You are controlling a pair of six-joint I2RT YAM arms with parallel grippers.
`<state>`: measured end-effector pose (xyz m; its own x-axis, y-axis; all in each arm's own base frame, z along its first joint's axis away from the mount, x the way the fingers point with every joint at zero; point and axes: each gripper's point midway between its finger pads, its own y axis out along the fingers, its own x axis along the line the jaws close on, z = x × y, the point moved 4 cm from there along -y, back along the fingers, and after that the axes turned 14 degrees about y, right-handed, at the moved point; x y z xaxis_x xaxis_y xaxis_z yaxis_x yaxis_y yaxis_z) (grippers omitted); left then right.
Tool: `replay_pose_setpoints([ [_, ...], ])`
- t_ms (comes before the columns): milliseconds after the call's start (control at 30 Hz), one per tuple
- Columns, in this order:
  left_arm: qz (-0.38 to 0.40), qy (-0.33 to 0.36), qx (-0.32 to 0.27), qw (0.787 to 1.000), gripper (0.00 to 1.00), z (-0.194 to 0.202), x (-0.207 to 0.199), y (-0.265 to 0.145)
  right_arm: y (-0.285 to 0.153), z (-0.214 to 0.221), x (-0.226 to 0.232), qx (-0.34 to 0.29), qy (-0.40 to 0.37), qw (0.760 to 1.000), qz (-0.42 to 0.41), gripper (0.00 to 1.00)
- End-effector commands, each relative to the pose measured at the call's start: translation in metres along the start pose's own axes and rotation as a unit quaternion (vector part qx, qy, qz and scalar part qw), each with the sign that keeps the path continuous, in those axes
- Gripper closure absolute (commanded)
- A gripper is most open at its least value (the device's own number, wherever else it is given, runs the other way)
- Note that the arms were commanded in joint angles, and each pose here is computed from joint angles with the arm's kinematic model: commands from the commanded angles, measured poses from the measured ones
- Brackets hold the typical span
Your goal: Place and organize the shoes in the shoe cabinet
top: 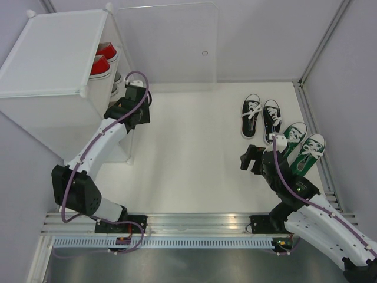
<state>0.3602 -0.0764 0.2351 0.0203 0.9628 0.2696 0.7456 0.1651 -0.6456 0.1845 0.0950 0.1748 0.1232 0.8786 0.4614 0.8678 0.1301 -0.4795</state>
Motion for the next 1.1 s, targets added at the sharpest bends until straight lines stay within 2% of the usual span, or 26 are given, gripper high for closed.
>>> replay_pose_setpoints([
  [0, -0.011, -0.019, 0.026, 0.999, 0.4, 0.024, 0.006, -0.006, 0.0, -0.005, 0.007, -0.01, 0.002, 1.0, -0.018, 0.07],
  [300, -0.103, 0.015, 0.069, 0.992, 0.41, 0.039, 0.033, 0.015, -0.002, -0.006, 0.007, -0.013, 0.004, 1.0, -0.023, 0.07],
  [400, -0.14, 0.012, 0.062, 0.988, 0.41, 0.033, 0.046, 0.012, -0.002, -0.005, 0.007, -0.012, 0.005, 1.0, -0.024, 0.07],
  [667, -0.162, 0.009, 0.071, 0.984, 0.41, 0.031, 0.061, 0.015, -0.001, -0.005, 0.007, -0.011, 0.004, 1.0, -0.021, 0.07],
  [867, -0.093, -0.002, 0.08, 0.992, 0.39, 0.037, 0.038, 0.022, -0.001, -0.005, 0.007, -0.011, 0.003, 1.0, -0.019, 0.07],
  [1067, 0.005, -0.004, 0.036, 0.999, 0.37, 0.019, -0.003, -0.005, 0.001, -0.004, 0.006, -0.007, 0.0, 1.0, -0.011, 0.07],
])
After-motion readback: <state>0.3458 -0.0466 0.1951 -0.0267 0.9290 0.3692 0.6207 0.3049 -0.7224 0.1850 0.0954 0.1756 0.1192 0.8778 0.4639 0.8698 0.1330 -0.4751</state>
